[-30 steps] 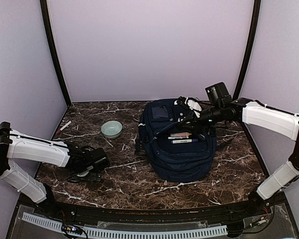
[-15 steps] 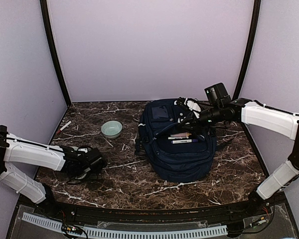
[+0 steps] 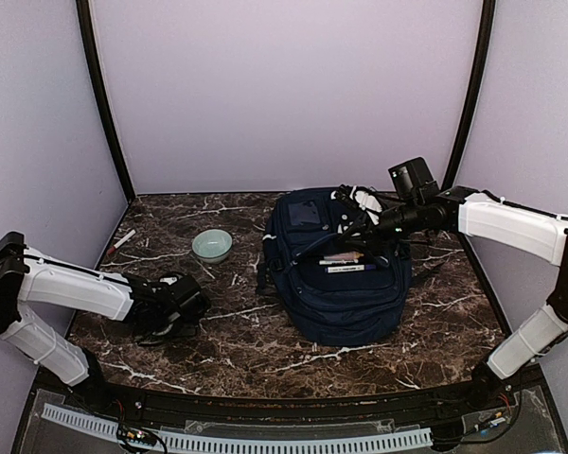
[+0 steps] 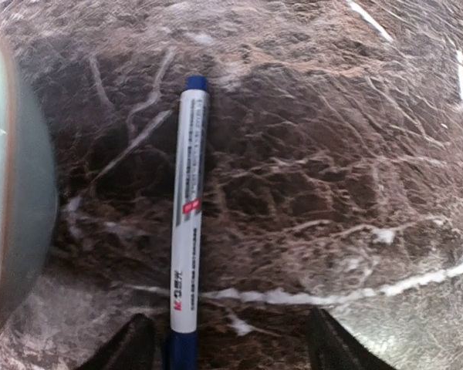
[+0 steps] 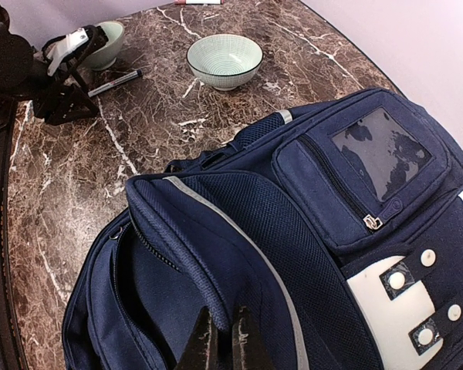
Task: Pack the student bag
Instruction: Move the pen to the center of the board, then grab the pen at the center of the board.
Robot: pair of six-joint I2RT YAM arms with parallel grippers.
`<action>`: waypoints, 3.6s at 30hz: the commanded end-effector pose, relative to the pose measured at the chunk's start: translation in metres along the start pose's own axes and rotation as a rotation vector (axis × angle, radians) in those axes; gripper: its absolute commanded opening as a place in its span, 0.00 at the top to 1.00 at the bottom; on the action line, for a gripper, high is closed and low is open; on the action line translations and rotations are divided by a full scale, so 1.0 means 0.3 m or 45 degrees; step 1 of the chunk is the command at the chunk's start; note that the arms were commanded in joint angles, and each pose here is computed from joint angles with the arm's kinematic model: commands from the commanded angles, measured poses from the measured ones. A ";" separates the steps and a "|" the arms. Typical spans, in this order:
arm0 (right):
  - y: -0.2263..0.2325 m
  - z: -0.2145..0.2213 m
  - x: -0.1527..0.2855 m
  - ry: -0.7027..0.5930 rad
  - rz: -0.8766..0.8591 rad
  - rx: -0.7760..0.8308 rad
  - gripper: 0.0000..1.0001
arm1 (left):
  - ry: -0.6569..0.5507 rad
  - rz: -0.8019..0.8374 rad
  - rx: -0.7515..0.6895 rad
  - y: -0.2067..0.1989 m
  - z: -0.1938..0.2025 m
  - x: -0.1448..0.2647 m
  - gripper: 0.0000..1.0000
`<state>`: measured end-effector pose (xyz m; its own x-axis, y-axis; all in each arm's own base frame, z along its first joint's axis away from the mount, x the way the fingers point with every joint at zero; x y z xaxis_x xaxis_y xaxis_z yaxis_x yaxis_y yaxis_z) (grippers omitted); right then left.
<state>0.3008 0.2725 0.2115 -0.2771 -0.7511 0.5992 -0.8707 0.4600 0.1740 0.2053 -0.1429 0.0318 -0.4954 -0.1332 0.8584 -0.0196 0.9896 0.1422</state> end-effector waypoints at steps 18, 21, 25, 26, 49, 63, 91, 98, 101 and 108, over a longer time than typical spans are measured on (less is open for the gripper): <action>0.003 -0.068 0.019 -0.093 -0.009 0.034 1.00 | 0.139 0.281 -0.225 -0.153 0.048 -0.004 0.80; 0.004 -0.068 0.019 -0.095 -0.012 0.036 1.00 | 0.137 0.342 -0.322 -0.198 0.044 0.018 0.83; 0.005 -0.068 0.019 -0.096 -0.017 0.035 1.00 | 0.154 0.420 -0.525 -0.276 0.058 0.045 0.85; 0.005 -0.071 0.020 -0.098 -0.017 0.036 1.00 | 0.158 0.451 -0.589 -0.305 0.070 0.058 0.86; 0.005 -0.061 0.011 -0.084 -0.026 0.030 1.00 | 0.401 0.387 -1.255 -0.482 0.182 0.190 0.65; 0.005 -0.058 0.009 -0.081 -0.029 0.033 1.00 | 0.330 0.332 -1.239 -0.571 0.120 0.166 0.72; 0.008 -0.051 -0.001 -0.068 -0.047 0.025 1.00 | 0.292 0.403 -1.206 -0.589 0.125 0.170 0.88; 0.008 -0.051 -0.002 -0.070 -0.049 0.027 1.00 | 0.206 0.467 -1.241 -0.609 0.101 0.230 0.95; 0.007 -0.050 -0.002 -0.069 -0.049 0.026 1.00 | 0.105 0.540 -1.330 -0.649 0.100 0.302 0.95; 0.007 -0.049 -0.005 -0.066 -0.052 0.022 1.00 | -0.160 0.636 -1.474 -0.717 0.077 0.471 0.95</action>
<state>0.2992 0.2747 0.2086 -0.2552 -0.7594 0.5984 -0.8757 0.4439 0.1899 0.1222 -0.3557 0.0698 -0.2378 0.1795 0.9546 0.9171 0.3651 0.1598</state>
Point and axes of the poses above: each gripper's point midway between its finger pads, its own x axis back along the fingers, its own y axis along the line the jaws close on, z = x × y, the point moved 2 cm from there along x, back along the fingers, and after that the axes turned 12 degrees about -x, right-handed, at the moved point
